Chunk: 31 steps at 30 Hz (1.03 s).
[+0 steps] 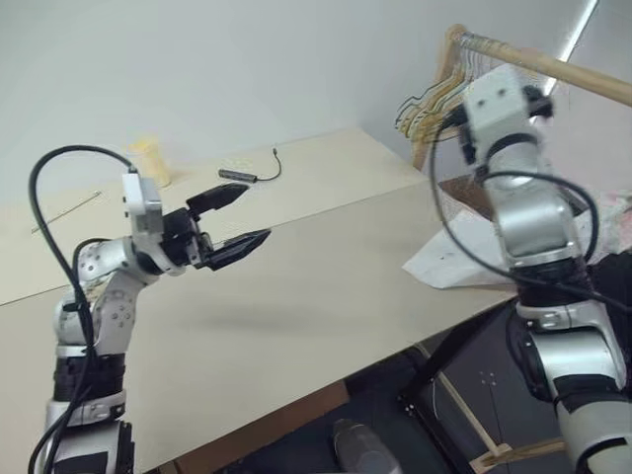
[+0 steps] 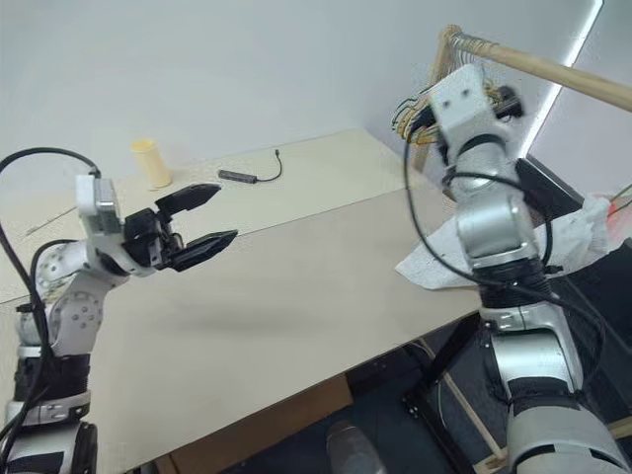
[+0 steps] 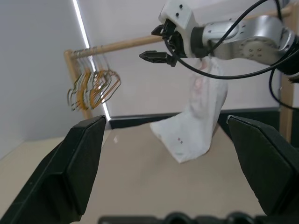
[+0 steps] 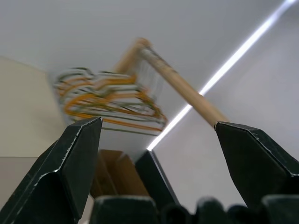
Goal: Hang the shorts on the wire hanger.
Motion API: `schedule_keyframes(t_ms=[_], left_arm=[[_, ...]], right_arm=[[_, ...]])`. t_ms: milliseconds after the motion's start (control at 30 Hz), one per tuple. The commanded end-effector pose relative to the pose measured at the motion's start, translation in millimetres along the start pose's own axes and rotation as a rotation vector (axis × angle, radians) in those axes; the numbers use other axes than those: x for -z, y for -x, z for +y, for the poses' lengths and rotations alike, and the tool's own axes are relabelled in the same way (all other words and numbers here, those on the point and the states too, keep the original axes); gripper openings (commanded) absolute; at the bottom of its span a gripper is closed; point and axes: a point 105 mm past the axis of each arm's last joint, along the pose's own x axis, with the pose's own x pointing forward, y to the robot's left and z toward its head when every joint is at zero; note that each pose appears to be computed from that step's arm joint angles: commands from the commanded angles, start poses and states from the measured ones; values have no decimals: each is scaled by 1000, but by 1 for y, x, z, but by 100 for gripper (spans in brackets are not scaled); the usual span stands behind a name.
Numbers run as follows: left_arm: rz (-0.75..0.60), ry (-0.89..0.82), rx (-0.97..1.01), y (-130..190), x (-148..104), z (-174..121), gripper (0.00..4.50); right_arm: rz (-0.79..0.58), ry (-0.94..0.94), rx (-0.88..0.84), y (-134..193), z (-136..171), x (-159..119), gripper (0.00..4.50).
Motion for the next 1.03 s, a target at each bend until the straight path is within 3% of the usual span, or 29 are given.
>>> schedule_keyframes(t_ms=[33, 267, 500, 733, 1033], left_arm=[[55, -76, -58, 14, -6, -2, 450], [230, -86, -167, 42, 18, -11, 450], [305, -54, -217, 52, 33, -23, 450], [227, -7, -223, 48, 30, -33, 450], [267, -30, -233, 49, 33, -34, 450]], right_arm=[[-108, -41, -243, 11, 40, -23, 446], [-186, -9, -613, 44, 99, -24, 446], [-240, 117, -872, 85, 144, -8, 446], [-262, 172, -887, 89, 149, 2, 446], [-274, 210, -885, 86, 150, 6, 446]])
